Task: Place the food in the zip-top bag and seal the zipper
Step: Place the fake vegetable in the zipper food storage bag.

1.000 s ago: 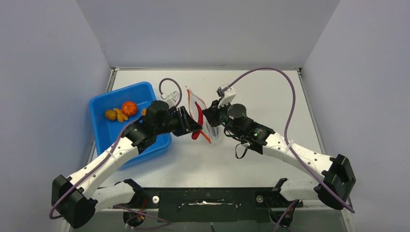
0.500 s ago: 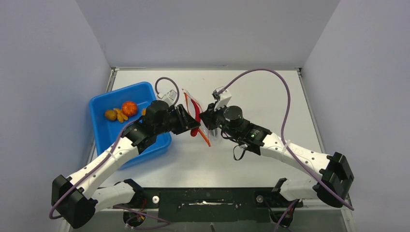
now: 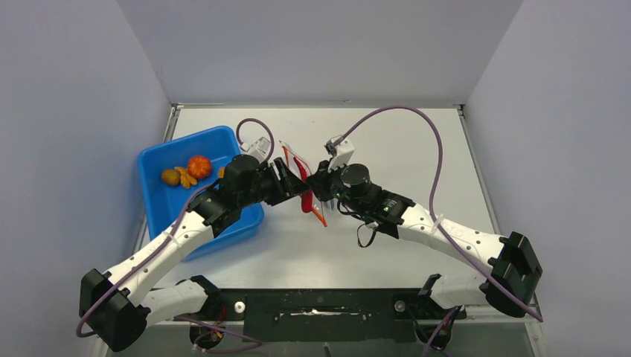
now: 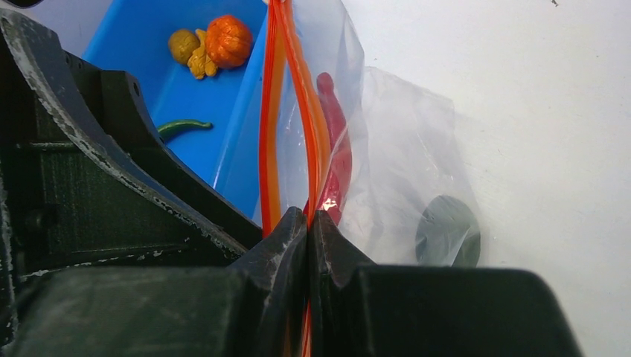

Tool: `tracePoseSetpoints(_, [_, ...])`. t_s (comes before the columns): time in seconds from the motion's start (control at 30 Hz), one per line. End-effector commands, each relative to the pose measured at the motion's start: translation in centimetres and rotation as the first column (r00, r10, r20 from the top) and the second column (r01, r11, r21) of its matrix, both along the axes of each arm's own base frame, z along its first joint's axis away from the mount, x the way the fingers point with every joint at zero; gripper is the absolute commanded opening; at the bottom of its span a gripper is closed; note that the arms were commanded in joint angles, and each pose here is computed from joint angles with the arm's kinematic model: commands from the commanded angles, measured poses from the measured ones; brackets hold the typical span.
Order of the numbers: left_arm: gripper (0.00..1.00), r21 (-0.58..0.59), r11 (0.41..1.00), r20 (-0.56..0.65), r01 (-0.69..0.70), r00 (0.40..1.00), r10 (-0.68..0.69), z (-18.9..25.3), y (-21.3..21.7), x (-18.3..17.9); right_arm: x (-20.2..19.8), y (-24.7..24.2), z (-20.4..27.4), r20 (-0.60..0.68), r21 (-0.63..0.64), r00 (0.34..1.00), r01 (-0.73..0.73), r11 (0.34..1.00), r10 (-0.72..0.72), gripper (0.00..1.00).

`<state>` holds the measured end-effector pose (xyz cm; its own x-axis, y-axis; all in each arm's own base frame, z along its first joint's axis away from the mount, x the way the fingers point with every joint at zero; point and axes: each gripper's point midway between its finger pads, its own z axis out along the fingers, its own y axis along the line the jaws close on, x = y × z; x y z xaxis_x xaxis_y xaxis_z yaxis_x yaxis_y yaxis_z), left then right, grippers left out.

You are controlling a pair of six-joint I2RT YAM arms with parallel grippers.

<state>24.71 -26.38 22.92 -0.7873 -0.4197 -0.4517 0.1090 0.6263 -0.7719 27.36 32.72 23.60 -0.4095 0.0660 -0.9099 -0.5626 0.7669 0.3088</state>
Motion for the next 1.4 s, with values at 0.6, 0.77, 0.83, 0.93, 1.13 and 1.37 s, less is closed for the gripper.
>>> tracePoseSetpoints(0.6, [0.42, 0.174, 0.972, 0.157, -0.155, 0.979, 0.128, -0.2, 4.0, 2.1, -0.3, 0.7, 4.8, 0.0, 0.14, 1.0, 0.016, 0.99, -0.016, 0.0])
tracePoseSetpoints(0.77, [0.41, 0.133, 0.982, 0.16, -0.133, 0.981, 0.111, -0.5, 3.2, 2.1, -0.3, 0.7, 4.8, -0.004, 0.146, 1.0, 0.015, 0.989, -0.015, 0.0])
tracePoseSetpoints(0.83, [0.39, 0.13, 0.982, 0.164, -0.136, 0.98, 0.114, -0.5, 3.1, 2.3, -0.3, 0.7, 4.6, -0.008, 0.141, 1.0, 0.017, 0.99, -0.016, 0.0])
tracePoseSetpoints(0.93, [0.33, 0.123, 0.983, 0.164, -0.138, 0.98, 0.117, -0.4, 2.9, 2.5, -0.3, 0.7, 4.2, -0.015, 0.133, 1.0, 0.018, 0.991, -0.016, 0.0])
tracePoseSetpoints(1.13, [0.01, 0.076, 0.99, 0.181, -0.118, 0.978, 0.102, 1.1, 2.4, 2.3, 0.3, -0.5, 3.5, -0.016, 0.095, 0.997, 0.079, 0.992, -0.078, 0.0])
tracePoseSetpoints(1.37, [0.0, -0.033, 0.998, 0.184, -0.056, 0.981, 0.061, 3.4, 1.1, 1.4, 2.0, -3.6, 2.5, -0.01, 0.062, 0.983, 0.182, 0.981, -0.182, 0.0])
